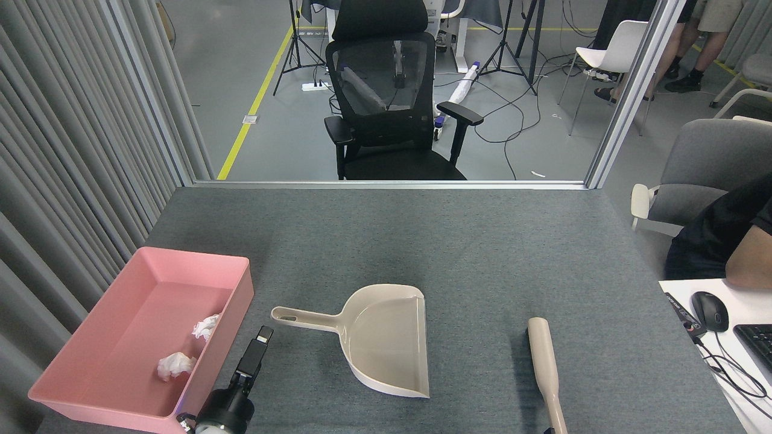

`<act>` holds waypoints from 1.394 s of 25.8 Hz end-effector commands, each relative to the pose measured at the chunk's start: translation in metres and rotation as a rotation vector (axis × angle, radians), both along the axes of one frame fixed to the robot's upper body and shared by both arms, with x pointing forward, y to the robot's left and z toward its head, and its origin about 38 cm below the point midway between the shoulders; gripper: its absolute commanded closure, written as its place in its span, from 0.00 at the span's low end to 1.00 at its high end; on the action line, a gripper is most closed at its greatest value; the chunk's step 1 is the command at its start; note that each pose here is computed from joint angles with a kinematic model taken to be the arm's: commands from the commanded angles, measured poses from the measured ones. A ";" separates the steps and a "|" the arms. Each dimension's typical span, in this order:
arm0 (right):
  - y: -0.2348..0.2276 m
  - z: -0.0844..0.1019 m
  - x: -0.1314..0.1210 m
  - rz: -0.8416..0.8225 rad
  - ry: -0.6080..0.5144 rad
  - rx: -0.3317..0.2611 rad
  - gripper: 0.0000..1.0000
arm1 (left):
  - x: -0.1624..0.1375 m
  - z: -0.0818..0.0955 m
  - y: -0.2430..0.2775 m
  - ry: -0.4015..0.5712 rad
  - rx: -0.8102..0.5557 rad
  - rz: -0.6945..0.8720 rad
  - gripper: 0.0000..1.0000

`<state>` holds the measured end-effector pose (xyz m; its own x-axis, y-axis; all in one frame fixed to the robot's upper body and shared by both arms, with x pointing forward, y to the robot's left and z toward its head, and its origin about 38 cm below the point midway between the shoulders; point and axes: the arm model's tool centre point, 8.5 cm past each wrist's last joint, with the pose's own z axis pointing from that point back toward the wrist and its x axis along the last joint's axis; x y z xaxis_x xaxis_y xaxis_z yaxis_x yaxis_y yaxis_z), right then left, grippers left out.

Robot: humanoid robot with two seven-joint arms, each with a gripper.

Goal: Sweep and dump garbage into bin

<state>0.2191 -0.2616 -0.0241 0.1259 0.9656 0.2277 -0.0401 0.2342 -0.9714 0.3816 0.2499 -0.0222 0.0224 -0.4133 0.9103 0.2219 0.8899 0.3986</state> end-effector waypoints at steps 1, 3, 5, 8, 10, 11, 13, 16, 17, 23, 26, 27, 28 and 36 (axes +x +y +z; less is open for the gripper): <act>-0.001 0.001 0.000 0.004 0.001 -0.004 0.01 | -0.022 0.005 0.001 -0.013 0.015 -0.030 0.03; -0.002 0.000 0.000 0.005 0.003 -0.006 0.01 | -0.032 0.010 0.001 -0.022 0.026 -0.049 0.02; -0.003 0.001 0.000 0.005 0.002 -0.010 0.01 | -0.043 0.018 0.002 -0.043 0.040 -0.062 0.02; -0.012 0.011 0.003 0.008 -0.029 -0.024 0.01 | -0.061 0.041 0.005 -0.107 0.074 -0.069 0.01; -0.013 0.023 0.008 0.026 -0.062 -0.028 0.01 | -0.069 0.064 0.006 -0.167 0.143 -0.089 0.01; -0.013 0.026 0.010 0.025 -0.073 -0.030 0.01 | -0.074 0.074 0.008 -0.189 0.188 -0.097 0.01; -0.017 0.032 0.014 0.033 -0.087 -0.045 0.01 | -0.077 0.101 0.006 -0.274 0.217 -0.082 0.01; -0.021 0.039 0.024 0.053 -0.084 -0.063 0.01 | -0.072 0.102 0.000 -0.270 0.190 -0.064 0.01; -0.020 0.041 0.028 0.054 -0.084 -0.063 0.01 | -0.071 0.102 0.000 -0.268 0.189 -0.060 0.01; -0.019 0.054 0.054 0.062 -0.078 -0.074 0.01 | -0.060 0.106 0.014 -0.315 0.366 -0.004 0.01; -0.025 0.063 0.066 0.065 -0.101 -0.102 0.01 | -0.042 0.106 0.013 -0.307 0.622 -0.029 0.01; -0.028 0.067 0.070 0.063 -0.110 -0.113 0.01 | -0.031 0.107 0.013 -0.308 0.695 -0.037 0.01; -0.030 0.070 0.074 0.057 -0.117 -0.121 0.01 | -0.018 0.106 0.013 -0.297 0.756 -0.043 0.01; -0.024 0.095 0.113 0.048 -0.145 -0.240 0.01 | 0.019 0.115 0.035 -0.348 1.061 -0.050 0.01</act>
<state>0.3183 -0.2890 0.0614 0.0621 0.9975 0.0342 0.0910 0.0285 -0.9954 0.3938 0.2817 0.0922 -0.1998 -0.9745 0.1021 -0.0139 0.1070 0.9942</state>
